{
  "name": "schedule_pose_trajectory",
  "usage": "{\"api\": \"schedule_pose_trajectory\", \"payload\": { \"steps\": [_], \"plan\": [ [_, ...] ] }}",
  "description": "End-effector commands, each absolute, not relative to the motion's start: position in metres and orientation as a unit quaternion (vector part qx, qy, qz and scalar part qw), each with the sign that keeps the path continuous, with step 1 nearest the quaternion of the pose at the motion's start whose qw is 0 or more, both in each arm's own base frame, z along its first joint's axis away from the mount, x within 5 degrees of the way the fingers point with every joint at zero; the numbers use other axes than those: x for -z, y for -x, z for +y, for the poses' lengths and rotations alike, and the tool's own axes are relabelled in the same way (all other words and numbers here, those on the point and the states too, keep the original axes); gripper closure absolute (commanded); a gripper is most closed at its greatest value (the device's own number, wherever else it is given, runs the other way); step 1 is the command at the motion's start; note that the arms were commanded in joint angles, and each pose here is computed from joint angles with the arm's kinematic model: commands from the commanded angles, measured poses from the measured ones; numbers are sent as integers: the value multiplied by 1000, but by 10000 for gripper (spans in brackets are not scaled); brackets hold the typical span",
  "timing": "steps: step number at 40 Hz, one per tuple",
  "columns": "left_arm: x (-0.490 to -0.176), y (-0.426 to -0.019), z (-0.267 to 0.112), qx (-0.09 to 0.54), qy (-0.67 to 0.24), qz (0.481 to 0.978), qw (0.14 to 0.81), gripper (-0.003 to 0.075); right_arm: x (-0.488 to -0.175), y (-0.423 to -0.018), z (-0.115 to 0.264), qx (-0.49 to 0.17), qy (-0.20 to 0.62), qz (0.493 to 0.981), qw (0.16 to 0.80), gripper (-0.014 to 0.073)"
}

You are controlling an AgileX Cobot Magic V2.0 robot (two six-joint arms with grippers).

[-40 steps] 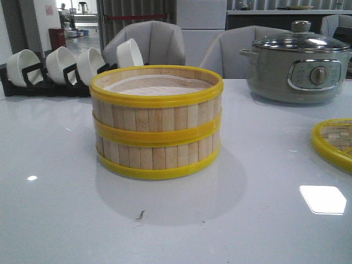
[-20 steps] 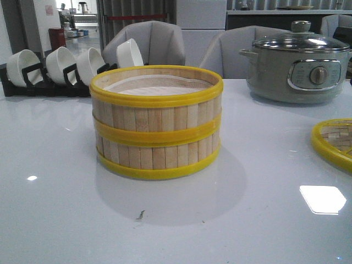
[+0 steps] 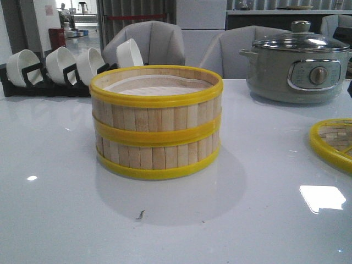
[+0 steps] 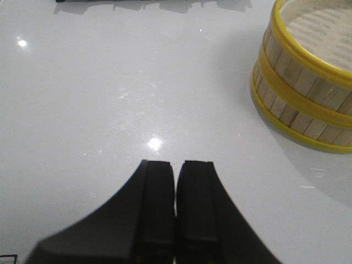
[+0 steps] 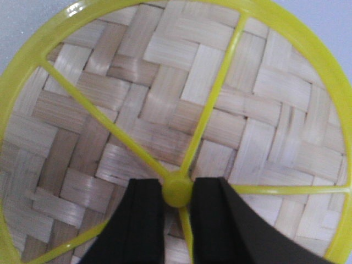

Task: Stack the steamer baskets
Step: 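Grasp the lid's central yellow hub with the right gripper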

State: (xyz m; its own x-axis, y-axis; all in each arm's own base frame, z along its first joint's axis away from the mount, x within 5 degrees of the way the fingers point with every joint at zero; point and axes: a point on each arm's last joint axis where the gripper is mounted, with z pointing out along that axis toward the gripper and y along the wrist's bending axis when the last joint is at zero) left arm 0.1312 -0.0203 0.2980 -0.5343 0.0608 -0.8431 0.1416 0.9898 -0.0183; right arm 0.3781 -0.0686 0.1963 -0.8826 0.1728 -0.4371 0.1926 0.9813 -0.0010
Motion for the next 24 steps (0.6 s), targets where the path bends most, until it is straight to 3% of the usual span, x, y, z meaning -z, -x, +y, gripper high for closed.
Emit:
{"api": "schedule_pose_trajectory", "payload": {
  "steps": [1, 7, 24],
  "plan": [
    [-315, -134, -22, 50, -58, 847, 526, 637, -225, -382, -72, 28, -95, 956, 276, 475],
    [-315, -134, -22, 50, -58, 847, 526, 637, -225, -382, -72, 28, -95, 956, 276, 547],
    [-315, -134, -22, 50, -58, 847, 526, 637, -231, -381, -72, 29, -95, 953, 287, 560]
  ]
}}
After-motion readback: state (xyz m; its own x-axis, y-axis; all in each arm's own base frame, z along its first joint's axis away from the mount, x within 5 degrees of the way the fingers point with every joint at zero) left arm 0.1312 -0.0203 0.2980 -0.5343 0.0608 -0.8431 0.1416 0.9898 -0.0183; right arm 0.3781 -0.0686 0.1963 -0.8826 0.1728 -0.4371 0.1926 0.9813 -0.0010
